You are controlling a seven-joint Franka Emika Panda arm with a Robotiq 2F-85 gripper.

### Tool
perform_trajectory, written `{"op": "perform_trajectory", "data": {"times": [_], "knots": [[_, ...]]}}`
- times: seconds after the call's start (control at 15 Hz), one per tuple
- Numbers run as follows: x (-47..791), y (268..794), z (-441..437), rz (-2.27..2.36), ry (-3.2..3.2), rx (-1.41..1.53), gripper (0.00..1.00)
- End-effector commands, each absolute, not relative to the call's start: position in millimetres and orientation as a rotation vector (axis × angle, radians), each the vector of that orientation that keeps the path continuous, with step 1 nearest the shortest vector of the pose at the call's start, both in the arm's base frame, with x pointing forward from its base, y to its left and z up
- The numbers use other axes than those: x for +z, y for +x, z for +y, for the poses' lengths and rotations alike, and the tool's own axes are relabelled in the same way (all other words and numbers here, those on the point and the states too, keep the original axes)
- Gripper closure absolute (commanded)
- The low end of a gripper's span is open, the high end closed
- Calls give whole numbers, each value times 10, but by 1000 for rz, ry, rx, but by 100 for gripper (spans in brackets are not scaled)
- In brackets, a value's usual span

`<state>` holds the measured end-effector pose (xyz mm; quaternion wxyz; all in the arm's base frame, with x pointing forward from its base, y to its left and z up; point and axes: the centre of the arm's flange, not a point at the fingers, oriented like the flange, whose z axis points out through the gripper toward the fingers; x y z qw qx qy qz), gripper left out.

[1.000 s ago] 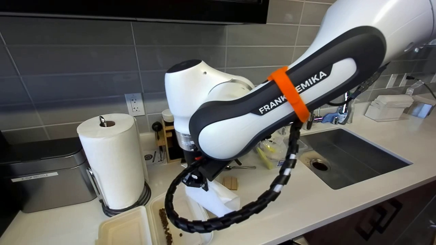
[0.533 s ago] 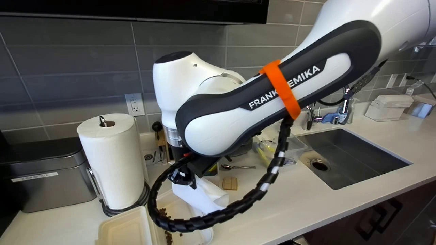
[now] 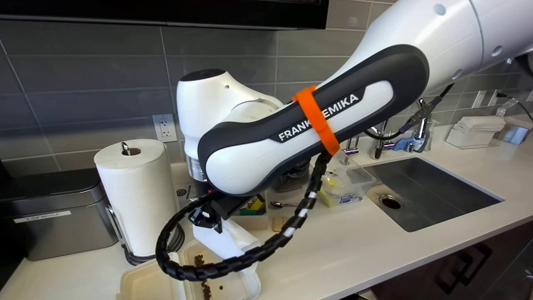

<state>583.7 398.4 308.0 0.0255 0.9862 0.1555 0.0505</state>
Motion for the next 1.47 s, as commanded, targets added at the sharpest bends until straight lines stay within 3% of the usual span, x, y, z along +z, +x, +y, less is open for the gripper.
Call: {"op": "perform_trajectory", "data": {"times": [0.0,1.4], "knots": [[2998,6036,4116,393,3111,259,100],[2889,6004,3879,308,3142,742,100]]}}
